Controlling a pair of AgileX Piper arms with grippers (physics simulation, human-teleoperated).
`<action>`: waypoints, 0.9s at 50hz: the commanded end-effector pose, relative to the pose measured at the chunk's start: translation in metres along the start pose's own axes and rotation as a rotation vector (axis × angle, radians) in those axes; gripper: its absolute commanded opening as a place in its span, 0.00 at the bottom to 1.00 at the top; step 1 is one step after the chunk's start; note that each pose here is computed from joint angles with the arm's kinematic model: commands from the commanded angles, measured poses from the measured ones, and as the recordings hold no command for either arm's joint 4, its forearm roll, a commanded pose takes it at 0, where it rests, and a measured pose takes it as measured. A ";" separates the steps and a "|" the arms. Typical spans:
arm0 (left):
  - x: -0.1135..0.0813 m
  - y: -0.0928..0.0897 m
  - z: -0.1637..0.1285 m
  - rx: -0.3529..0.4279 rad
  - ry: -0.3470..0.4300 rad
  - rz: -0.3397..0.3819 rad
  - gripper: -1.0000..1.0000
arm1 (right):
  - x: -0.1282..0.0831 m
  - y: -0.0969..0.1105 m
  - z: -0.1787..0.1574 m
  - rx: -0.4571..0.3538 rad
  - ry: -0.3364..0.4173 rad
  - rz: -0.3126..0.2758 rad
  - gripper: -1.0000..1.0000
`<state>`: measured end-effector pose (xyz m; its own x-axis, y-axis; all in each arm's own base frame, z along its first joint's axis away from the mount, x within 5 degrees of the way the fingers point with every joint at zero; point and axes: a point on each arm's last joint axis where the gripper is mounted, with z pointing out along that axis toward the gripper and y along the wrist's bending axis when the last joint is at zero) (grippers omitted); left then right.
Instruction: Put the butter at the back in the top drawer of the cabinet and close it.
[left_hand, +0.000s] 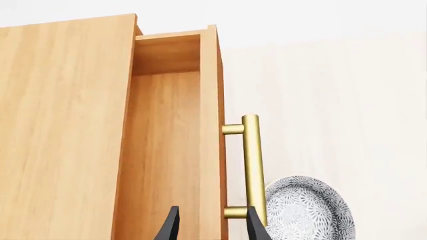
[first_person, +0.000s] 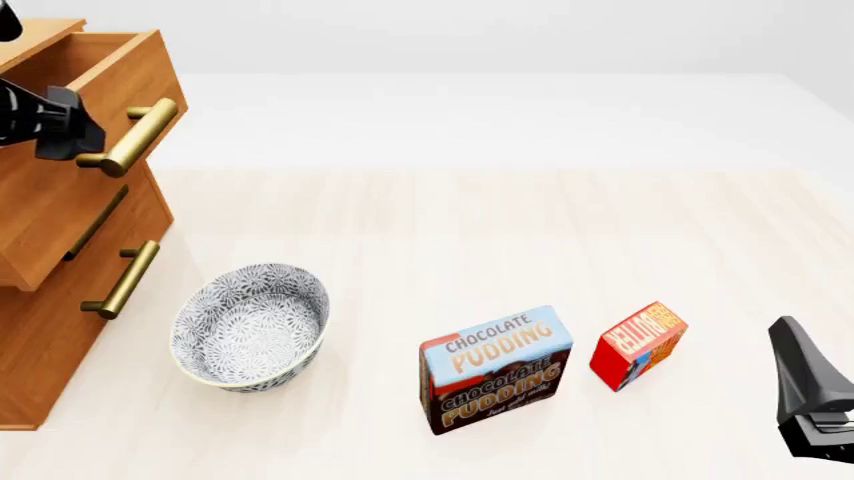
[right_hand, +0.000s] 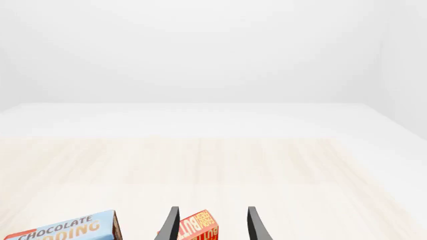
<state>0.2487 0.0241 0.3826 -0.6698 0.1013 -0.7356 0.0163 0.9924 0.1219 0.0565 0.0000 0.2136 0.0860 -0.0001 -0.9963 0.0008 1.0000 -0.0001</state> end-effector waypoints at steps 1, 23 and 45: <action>0.008 -0.001 0.016 0.005 0.054 0.001 1.00 | 0.000 0.000 0.000 0.000 0.000 0.000 1.00; 0.006 -0.011 0.026 0.036 0.068 0.000 1.00 | 0.000 0.000 0.000 0.000 0.000 0.000 1.00; 0.009 -0.015 0.029 0.046 0.078 -0.008 1.00 | 0.000 0.000 0.000 0.000 0.000 0.000 1.00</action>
<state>0.2544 0.0125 0.3804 -0.6593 0.0887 -0.7466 0.0310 0.9954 0.0909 0.0564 0.0000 0.2136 0.0860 -0.0002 -0.9963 0.0008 1.0000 -0.0001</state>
